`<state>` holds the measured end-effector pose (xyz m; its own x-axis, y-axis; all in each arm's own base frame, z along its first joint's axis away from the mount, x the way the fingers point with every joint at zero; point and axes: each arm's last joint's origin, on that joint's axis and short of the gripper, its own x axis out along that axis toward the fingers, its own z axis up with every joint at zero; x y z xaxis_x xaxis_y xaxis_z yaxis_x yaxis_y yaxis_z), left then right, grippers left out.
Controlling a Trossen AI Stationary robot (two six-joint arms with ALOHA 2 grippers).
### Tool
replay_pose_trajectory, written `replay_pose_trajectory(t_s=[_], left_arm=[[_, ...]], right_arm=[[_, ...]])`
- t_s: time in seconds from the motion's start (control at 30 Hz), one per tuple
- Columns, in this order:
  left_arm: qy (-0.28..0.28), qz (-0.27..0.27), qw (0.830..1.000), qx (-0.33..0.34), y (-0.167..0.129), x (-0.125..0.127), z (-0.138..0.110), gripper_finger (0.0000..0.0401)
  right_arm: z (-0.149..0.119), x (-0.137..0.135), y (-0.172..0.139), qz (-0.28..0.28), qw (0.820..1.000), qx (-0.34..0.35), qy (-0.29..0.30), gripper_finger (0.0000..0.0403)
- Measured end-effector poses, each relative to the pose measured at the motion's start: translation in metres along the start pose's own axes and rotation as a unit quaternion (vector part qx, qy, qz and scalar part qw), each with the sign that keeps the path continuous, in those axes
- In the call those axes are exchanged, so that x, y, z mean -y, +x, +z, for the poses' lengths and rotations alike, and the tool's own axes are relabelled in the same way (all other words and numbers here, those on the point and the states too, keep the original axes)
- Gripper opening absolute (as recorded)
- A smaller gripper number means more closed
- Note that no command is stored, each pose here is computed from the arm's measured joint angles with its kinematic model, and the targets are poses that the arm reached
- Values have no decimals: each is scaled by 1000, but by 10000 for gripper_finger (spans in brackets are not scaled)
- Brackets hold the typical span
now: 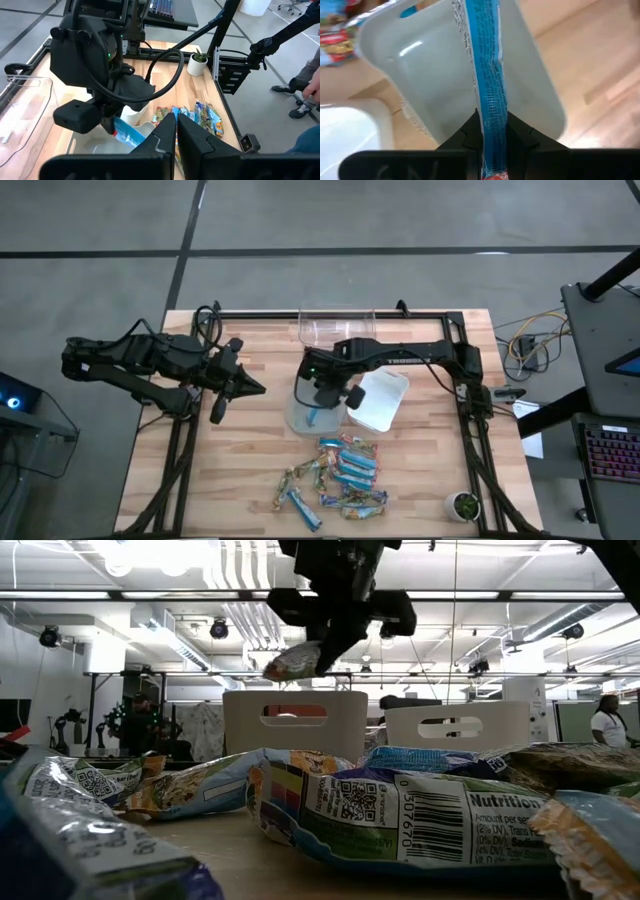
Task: Pick and place Granola Bars by type
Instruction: Put the red granola bar into the gray bin, then adjust the white bin
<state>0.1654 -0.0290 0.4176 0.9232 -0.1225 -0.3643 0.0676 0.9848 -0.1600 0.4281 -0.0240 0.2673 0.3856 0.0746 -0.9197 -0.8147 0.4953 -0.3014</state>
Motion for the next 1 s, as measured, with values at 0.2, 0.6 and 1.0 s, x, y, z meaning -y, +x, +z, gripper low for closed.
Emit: replay_pose_trajectory(t_s=[0.2,0.6,1.0], left_arm=[[7,0,1000,0,0,0,0,0],[17,0,1000,0,0,0,0,0],[17,0,1000,0,0,0,0,0]], right_arm=[[0,4,0,-29,999,-14,-9,41],[-1,2,10,-30,999,-16,14,152],[23,-23,-18,-38,986,-47,153,30]])
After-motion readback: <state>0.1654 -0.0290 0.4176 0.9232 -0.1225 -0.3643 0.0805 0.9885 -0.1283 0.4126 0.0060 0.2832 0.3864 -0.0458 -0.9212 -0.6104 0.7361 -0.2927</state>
